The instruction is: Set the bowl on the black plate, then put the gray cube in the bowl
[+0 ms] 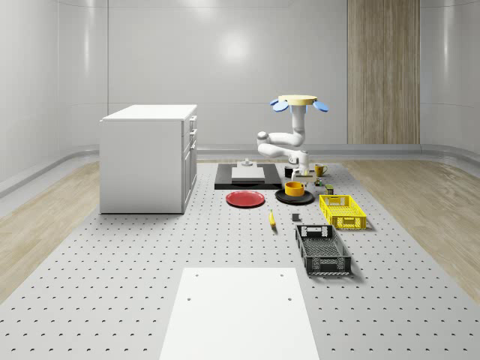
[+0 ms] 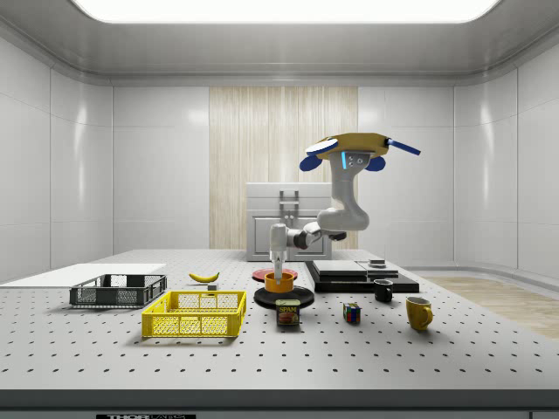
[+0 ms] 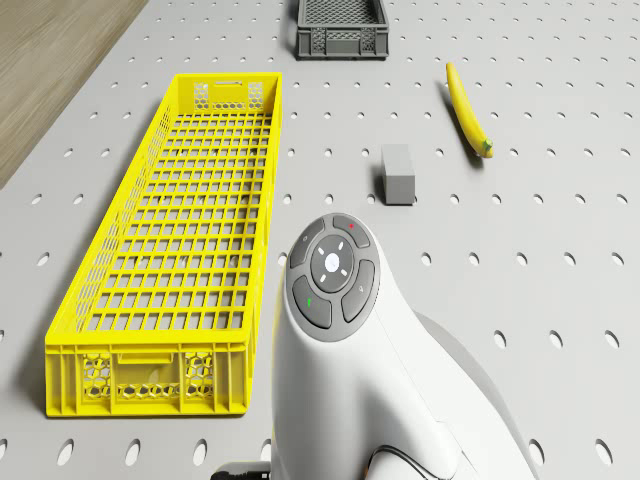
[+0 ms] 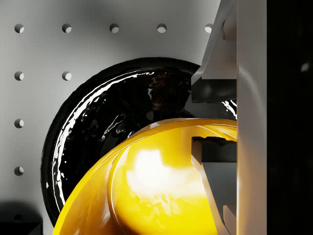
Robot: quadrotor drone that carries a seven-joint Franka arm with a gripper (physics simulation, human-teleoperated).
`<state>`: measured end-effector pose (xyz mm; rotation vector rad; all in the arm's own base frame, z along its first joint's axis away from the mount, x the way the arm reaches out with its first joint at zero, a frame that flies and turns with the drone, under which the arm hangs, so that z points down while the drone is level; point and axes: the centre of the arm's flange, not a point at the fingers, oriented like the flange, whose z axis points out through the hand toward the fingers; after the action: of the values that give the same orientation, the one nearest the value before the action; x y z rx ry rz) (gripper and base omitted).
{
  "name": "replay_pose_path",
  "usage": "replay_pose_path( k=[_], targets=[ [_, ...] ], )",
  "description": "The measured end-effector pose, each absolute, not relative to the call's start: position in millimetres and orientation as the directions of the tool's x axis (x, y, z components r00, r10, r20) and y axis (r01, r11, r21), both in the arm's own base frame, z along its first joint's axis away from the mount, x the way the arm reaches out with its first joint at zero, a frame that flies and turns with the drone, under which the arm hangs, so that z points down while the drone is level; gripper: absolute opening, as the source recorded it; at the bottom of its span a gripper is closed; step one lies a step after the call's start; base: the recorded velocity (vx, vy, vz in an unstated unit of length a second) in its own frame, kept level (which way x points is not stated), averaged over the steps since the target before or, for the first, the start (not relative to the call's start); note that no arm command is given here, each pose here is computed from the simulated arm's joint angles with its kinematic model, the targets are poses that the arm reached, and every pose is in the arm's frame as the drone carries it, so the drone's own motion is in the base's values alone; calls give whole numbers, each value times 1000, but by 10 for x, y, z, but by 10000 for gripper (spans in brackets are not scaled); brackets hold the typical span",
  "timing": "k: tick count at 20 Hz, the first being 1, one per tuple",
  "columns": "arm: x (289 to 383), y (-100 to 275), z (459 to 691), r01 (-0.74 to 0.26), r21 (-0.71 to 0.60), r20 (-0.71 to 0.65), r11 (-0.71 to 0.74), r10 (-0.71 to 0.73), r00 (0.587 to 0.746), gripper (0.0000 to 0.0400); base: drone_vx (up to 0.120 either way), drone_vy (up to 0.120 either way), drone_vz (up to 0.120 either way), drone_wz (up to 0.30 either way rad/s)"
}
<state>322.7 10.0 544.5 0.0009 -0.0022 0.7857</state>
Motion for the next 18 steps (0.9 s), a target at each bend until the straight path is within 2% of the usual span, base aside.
replay_pose_path(
  k=[3, 8, 13, 14, 16, 18],
  targets=[
    [3211, 100, 5543, -707, 0, 2, 707, 707, 707, 100, 0, 0, 0, 0],
    [3092, 101, 5622, -707, 0, 2, 707, 707, 707, 100, 0, 0, 0, 0],
    [3037, 101, 5694, -707, 0, 2, 707, 707, 707, 100, 0, 0, 0, 0],
    [3031, 101, 5712, -707, 0, 2, 707, 707, 707, 124, 0, 0, 0, 0],
    [3023, 101, 5727, -707, 0, 2, 707, 707, 707, 232, 0, 0, 0, 0],
    [3017, 101, 5713, -708, 0, 2, 707, 707, 707, 298, 0, 0, 120, 0]
  ],
)
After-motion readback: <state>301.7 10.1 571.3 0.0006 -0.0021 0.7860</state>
